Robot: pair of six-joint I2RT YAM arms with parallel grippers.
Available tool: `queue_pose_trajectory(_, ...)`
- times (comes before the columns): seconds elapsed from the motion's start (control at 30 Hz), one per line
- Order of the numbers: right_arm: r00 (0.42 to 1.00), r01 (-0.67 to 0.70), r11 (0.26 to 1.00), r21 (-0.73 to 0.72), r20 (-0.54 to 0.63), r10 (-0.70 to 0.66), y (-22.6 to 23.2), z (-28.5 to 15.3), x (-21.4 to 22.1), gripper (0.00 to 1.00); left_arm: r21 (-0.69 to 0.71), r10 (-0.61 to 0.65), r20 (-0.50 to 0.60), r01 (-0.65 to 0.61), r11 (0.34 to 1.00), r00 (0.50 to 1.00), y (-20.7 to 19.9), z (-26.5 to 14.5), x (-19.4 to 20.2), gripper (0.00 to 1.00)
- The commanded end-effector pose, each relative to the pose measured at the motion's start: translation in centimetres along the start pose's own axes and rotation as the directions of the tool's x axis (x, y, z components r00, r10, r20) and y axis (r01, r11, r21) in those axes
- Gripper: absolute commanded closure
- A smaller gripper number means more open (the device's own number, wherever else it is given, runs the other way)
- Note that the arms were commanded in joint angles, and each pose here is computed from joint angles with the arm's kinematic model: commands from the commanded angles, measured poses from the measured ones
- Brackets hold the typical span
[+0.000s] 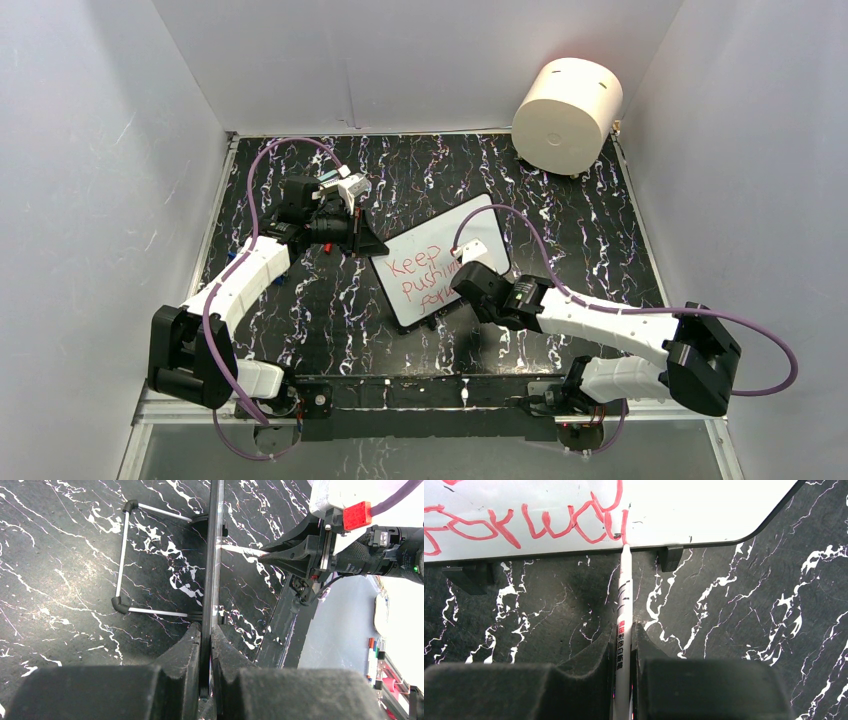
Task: Write a sentence on the whiteboard
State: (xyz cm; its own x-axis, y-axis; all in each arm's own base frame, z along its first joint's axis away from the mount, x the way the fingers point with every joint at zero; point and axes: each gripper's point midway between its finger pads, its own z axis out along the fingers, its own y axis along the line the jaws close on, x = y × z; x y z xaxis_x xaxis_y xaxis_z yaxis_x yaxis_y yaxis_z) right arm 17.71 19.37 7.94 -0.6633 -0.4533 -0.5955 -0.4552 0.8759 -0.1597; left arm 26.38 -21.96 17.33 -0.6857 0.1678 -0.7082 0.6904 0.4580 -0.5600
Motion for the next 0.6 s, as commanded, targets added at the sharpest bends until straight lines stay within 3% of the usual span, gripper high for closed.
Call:
queue_pose_trajectory(0.0,0.985,-0.070,0.997,-0.026,0.156,0.073,0.5,-0.9,-5.2,1.00,-0.147,-0.073,-0.095,0.058,0.987,0.993,3.3,0.5,3.2,1.00)
queue_pose_trajectory(0.57,0.976,-0.075,0.997,-0.011,0.206,0.076,0.0,-1.2,-7.1,1.00,-0.148,-0.075,-0.095,0.060,0.987,0.993,3.3,0.5,3.3,1.00)
